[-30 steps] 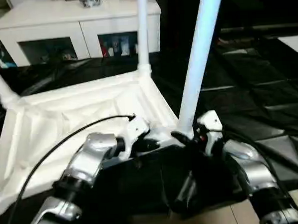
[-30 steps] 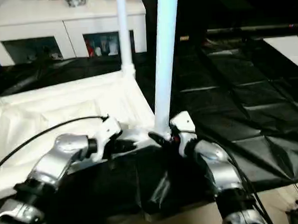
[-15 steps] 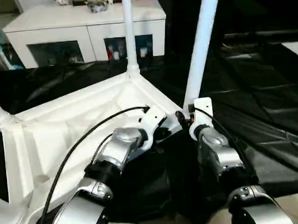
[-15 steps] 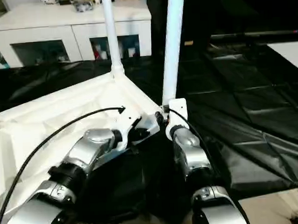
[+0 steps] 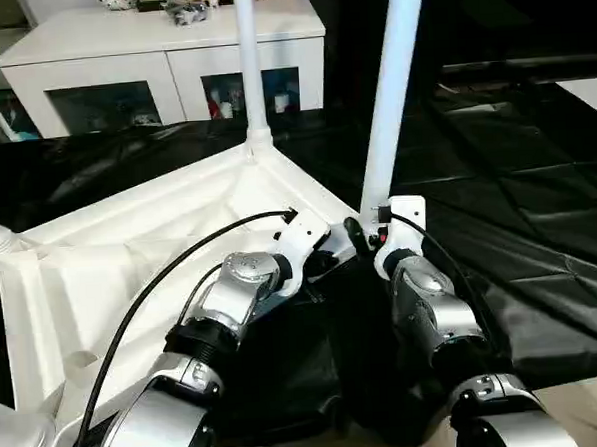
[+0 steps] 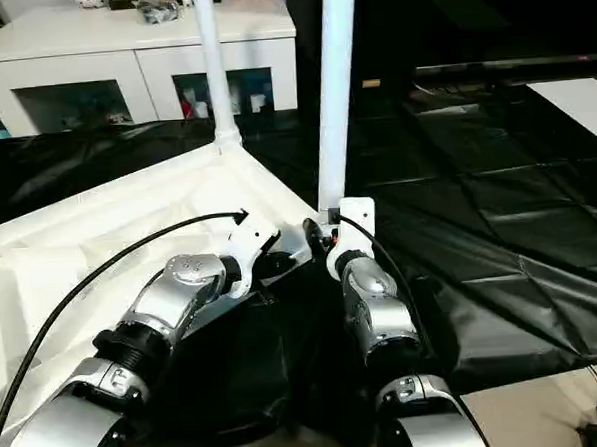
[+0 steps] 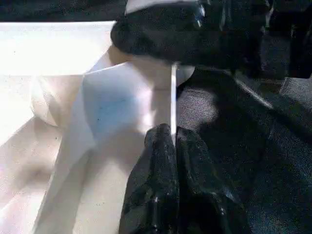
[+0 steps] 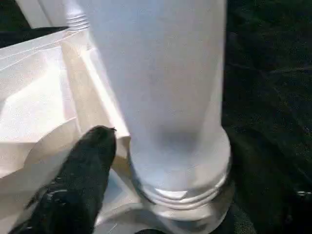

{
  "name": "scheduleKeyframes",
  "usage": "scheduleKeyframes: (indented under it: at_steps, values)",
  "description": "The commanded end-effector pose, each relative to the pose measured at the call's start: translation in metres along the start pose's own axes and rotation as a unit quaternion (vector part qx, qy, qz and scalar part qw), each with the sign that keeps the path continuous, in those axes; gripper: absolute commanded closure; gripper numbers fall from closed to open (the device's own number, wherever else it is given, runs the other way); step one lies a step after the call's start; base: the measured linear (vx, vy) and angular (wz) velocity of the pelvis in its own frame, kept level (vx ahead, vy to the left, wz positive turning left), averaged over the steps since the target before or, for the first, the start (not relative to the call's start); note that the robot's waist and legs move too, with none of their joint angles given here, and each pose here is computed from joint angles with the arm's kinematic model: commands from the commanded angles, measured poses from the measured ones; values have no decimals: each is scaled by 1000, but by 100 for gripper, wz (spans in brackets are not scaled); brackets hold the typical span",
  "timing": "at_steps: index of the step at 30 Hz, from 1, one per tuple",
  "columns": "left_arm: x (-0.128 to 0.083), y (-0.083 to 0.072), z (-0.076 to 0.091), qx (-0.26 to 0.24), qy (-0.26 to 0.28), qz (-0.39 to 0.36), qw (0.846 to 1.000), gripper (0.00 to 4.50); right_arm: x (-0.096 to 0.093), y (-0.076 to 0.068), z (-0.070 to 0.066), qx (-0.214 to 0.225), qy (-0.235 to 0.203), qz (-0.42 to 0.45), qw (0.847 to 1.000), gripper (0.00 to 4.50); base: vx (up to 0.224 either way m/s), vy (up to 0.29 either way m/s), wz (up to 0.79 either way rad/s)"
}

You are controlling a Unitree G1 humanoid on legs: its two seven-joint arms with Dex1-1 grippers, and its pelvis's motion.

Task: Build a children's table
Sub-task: Rotate leg to tighten

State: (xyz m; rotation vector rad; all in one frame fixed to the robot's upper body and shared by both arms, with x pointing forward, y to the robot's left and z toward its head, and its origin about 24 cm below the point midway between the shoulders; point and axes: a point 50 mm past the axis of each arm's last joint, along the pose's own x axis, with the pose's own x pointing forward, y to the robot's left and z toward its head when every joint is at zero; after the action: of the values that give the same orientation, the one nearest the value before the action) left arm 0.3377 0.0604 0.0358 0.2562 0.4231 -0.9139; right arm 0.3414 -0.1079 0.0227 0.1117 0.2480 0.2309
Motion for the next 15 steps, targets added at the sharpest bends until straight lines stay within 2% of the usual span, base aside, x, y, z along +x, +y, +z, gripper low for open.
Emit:
scheduleKeyframes:
  at_steps: [1,2,4,6,10,13,15]
  values:
    - [3,-10,-16,-24,11,-18,999,450,1,20,-1,-17,2,59,998,54,0,0,0]
    - [0,-10,-17,-21,3,-35,999,450,-1,15,1,-44,-7,86,995,54,0,0,0]
    - [-3,-10,-18,-20,0,-41,999,450,-4,11,2,-59,-11,105,993,54,0,0,0]
    - [-10,-9,-22,-12,-7,-67,998,450,-13,-5,6,-88,-21,155,984,54,0,0,0]
    - [-22,-10,-24,0,-16,-111,994,450,-26,-22,11,-134,-25,218,966,54,0,0,0]
    - [-27,-11,-25,8,-16,-132,991,450,-30,-28,13,-164,-28,232,958,54,0,0,0]
    - [-32,-13,-25,15,-20,-154,988,450,-36,-31,15,-166,-29,260,951,54,0,0,0]
